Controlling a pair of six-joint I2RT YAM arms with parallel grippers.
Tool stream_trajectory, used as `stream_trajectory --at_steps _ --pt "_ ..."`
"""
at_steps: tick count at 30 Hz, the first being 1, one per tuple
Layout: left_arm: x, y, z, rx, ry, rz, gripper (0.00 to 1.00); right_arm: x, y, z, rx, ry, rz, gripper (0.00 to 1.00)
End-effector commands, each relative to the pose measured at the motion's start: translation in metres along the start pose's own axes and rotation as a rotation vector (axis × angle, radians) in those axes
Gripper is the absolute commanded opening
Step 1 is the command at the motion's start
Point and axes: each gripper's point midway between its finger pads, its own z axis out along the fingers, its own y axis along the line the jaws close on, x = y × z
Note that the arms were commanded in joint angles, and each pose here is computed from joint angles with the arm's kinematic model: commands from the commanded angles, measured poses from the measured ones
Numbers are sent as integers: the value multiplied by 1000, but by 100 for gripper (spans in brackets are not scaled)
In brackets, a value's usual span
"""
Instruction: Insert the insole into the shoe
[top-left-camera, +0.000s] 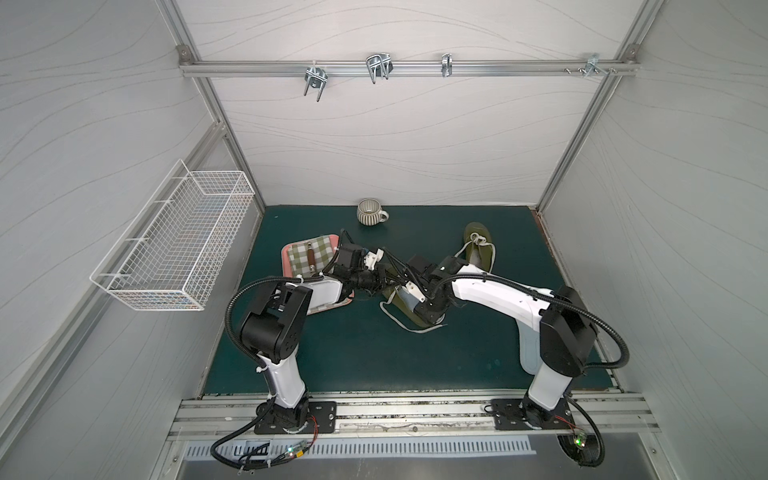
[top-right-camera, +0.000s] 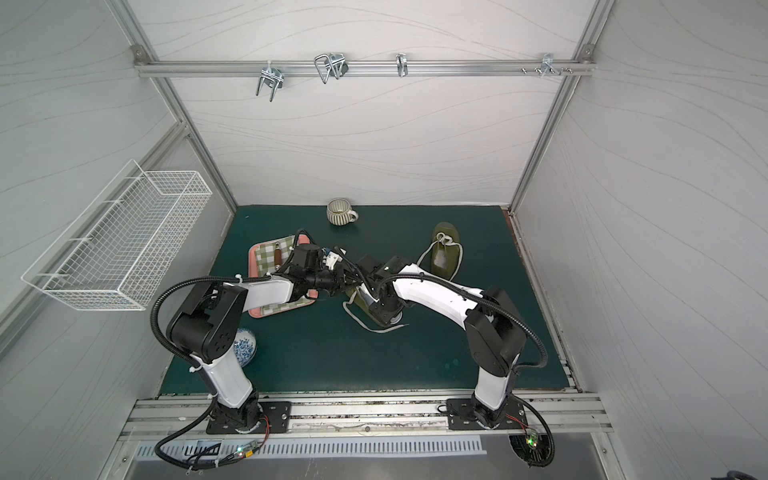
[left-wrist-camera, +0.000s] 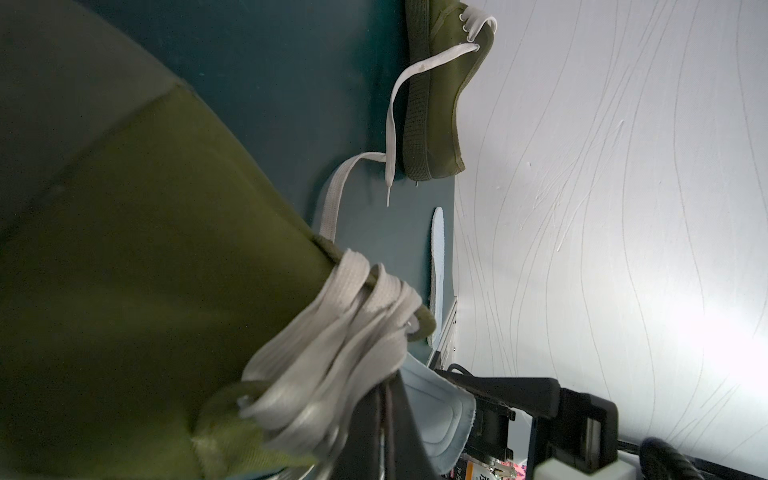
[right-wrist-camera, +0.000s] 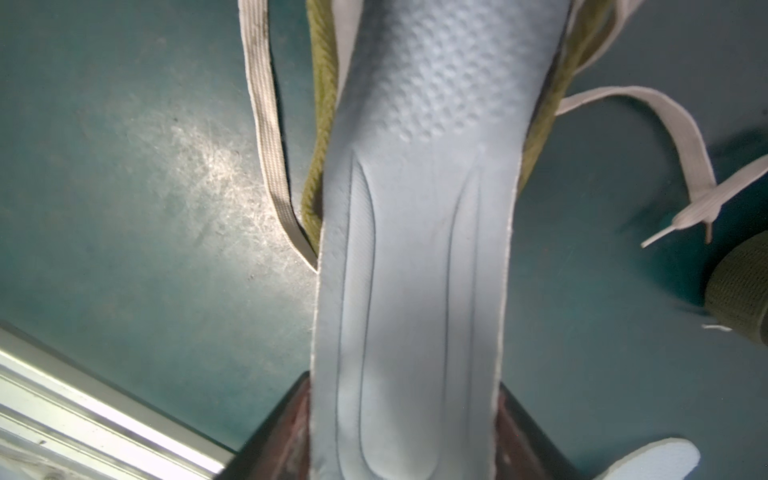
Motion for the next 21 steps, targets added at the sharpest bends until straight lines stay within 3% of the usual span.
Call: stream_trajectory --at_steps 1,5,11,14,17,19,21 --pt "-8 -15 -3 35 -29 41 0 6 7 1 -16 35 -23 71" --pt "-8 -14 -2 35 -27 40 0 10 7 7 -2 60 -33 74" --pt "-8 -14 -2 35 -28 41 0 10 4 8 21 62 -45 66" --pt "-8 -14 -2 35 -28 40 0 12 4 12 29 80 -52 77" --pt "-7 -14 -3 34 -27 40 0 13 4 15 30 84 -51 81" --pt "-7 -15 -3 35 -27 40 0 14 4 16 32 91 -55 80" --pt "-8 -16 -3 36 -28 43 0 14 3 15 45 91 -58 73"
